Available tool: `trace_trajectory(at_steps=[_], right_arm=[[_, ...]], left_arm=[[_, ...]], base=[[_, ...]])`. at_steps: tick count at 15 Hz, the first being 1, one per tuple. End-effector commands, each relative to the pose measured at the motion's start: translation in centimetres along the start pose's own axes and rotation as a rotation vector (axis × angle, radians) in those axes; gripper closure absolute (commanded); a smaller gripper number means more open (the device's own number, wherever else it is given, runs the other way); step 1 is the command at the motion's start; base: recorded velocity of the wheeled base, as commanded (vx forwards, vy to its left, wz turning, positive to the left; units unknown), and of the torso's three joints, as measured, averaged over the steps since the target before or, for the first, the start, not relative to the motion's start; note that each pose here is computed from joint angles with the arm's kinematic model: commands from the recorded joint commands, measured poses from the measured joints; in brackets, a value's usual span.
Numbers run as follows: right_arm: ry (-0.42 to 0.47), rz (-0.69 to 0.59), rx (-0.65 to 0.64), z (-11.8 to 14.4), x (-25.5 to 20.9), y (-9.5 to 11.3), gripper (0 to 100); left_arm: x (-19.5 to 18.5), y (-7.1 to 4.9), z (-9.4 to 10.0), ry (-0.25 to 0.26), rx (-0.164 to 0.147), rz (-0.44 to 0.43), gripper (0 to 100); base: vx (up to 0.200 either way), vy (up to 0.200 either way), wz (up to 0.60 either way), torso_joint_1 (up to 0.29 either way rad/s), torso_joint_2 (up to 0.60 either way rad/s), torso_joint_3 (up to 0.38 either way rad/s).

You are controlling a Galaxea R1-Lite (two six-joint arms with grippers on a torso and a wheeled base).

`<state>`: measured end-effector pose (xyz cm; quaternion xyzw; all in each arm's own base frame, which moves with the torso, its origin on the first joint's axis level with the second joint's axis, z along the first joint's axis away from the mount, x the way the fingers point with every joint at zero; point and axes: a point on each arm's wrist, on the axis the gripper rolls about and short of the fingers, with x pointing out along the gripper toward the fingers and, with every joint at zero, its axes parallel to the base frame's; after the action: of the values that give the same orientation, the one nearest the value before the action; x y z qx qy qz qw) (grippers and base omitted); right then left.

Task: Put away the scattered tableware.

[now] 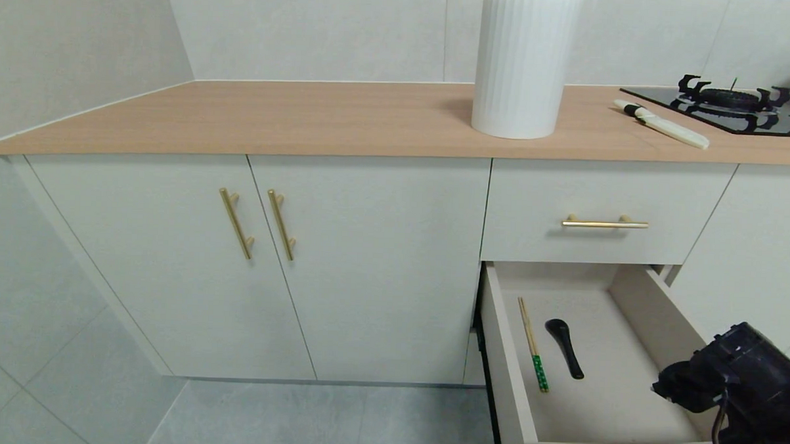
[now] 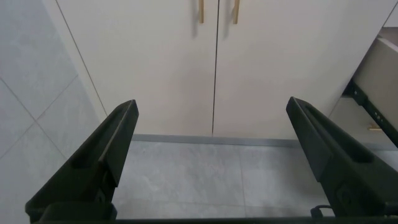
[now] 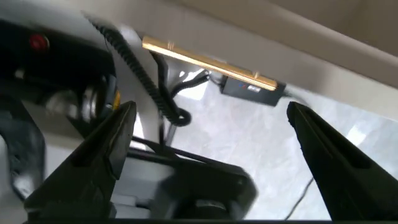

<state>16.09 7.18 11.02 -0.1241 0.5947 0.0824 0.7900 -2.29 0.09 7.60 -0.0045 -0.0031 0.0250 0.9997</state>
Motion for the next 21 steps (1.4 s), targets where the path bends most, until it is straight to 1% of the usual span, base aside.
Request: trace_trajectory(at_steps=[1,5,8,10,14,15,16,18,20,21], right_arm=[[0.027,-0.008,0.008,0.8,1.0,0.2,0],[-0.043,-0.017,0.087,1.7,1.2,0.2,0],[-0.076,-0.037,0.123,2.2,1.5,0.2,0],[-0.123,-0.040,0.167,3.0,1.9,0.2,0],[-0.192,-0.047,0.235,4.1,2.6,-0.8,0],[-0.235,-0.046,0.265,4.7,2.9,-1.1,0],[-0.258,-0.042,0.288,4.9,3.1,-1.2,0],[-0.296,-0.039,0.311,5.4,3.5,-1.4,0],[-0.317,-0.043,0.323,5.6,4.1,-1.6,0],[-0.337,-0.052,0.337,5.8,5.0,-1.8,0]], left_arm=[[0.0,0.0,0.0,0.000,0.000,0.001,0],[0.0,0.0,0.0,0.000,0.000,0.001,0],[0.0,0.0,0.0,0.000,0.000,0.001,0],[0.0,0.0,0.0,0.000,0.000,0.001,0],[0.0,0.0,0.0,0.000,0.000,0.001,0],[0.0,0.0,0.0,0.000,0.000,0.001,0],[0.0,0.0,0.0,0.000,0.000,0.001,0],[0.0,0.0,0.0,0.000,0.000,0.001,0],[0.0,0.0,0.0,0.000,0.000,0.001,0],[0.0,0.0,0.0,0.000,0.000,0.001,0]], base=[[0.000,0.000,0.00,0.000,0.00,0.000],[0.000,0.000,0.00,0.000,0.00,0.000],[0.000,0.000,0.00,0.000,0.00,0.000],[0.000,0.000,0.00,0.000,0.00,0.000],[0.000,0.000,0.00,0.000,0.00,0.000],[0.000,0.000,0.00,0.000,0.00,0.000],[0.000,0.000,0.00,0.000,0.00,0.000],[0.000,0.000,0.00,0.000,0.00,0.000],[0.000,0.000,0.00,0.000,0.00,0.000],[0.000,0.000,0.00,0.000,0.00,0.000]])
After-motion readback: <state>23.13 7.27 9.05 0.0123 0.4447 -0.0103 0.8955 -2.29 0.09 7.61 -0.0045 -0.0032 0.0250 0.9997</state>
